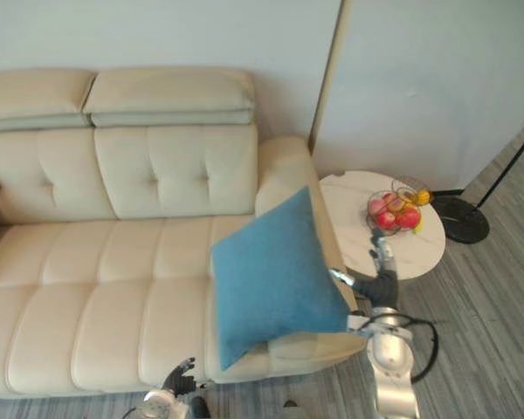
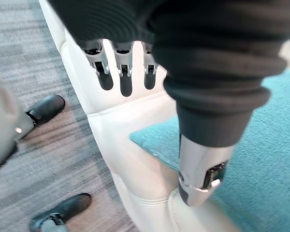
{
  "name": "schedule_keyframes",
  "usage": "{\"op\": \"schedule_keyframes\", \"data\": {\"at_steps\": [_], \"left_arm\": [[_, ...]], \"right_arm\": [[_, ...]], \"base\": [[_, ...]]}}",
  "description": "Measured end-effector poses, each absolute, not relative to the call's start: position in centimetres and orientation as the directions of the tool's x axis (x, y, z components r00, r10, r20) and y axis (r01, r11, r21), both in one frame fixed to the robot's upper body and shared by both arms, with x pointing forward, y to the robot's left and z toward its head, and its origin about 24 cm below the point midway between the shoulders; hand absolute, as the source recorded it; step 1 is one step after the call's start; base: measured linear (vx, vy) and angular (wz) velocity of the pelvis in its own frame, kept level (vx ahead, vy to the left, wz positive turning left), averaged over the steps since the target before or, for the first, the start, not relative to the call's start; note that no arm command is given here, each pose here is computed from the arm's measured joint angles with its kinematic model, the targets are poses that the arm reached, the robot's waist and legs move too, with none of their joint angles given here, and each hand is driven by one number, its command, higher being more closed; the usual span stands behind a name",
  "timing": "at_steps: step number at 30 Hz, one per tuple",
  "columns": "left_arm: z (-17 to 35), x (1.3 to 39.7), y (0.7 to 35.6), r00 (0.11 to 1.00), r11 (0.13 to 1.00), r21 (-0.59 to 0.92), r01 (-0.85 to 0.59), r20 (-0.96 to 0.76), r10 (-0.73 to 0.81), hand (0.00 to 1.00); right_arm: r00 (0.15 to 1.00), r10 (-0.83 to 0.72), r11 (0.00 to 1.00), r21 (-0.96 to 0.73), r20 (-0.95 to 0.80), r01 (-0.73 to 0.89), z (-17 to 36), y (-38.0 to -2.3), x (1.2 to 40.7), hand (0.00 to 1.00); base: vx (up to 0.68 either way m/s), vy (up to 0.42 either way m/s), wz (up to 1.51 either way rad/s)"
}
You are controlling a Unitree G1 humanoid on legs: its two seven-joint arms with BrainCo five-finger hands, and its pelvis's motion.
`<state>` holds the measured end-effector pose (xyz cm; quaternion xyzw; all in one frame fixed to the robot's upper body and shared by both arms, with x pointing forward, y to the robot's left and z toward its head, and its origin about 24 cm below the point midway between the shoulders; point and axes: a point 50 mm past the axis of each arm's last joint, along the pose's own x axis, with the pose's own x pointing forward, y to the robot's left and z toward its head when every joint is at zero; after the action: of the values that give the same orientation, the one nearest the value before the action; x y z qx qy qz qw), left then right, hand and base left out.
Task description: Pick up cushions and gather them together orderly.
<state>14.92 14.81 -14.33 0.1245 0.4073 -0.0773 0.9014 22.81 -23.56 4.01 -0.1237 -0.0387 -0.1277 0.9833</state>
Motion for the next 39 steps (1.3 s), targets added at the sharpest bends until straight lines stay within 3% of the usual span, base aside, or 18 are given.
{"op": "schedule_keyframes", "data": {"at_steps": [10,21,28,39], "left_arm": [[-12.4,18.7,14.4,0.751,0.960,0.186,0.208,-0.660,-0.035,0.00],[-9.6,22.9,12.7,0.842,0.965,0.193,0.178,-0.538,-0.048,0.00],[-6.6,26.4,11.4,0.902,0.965,0.195,0.178,-0.424,-0.081,0.00],[2.1,33.9,9.7,0.986,0.977,0.176,0.123,-0.137,-0.099,0.00]], "right_arm": [[0.960,-0.275,0.895,-0.378,-0.048,0.237,1.1,-22.4,25.7,0.00],[0.905,-0.426,0.779,-0.504,0.010,0.373,2.1,-22.3,27.9,0.00],[0.874,-0.486,0.760,-0.490,0.009,0.428,2.2,-22.7,28.8,0.00],[0.850,-0.510,0.714,-0.488,0.128,0.502,6.6,-25.2,32.0,0.00]], "base": [[-0.01,0.019,0.11],[-0.09,0.019,0.02],[0.00,0.001,0.02],[0.01,0.000,0.00]]}}
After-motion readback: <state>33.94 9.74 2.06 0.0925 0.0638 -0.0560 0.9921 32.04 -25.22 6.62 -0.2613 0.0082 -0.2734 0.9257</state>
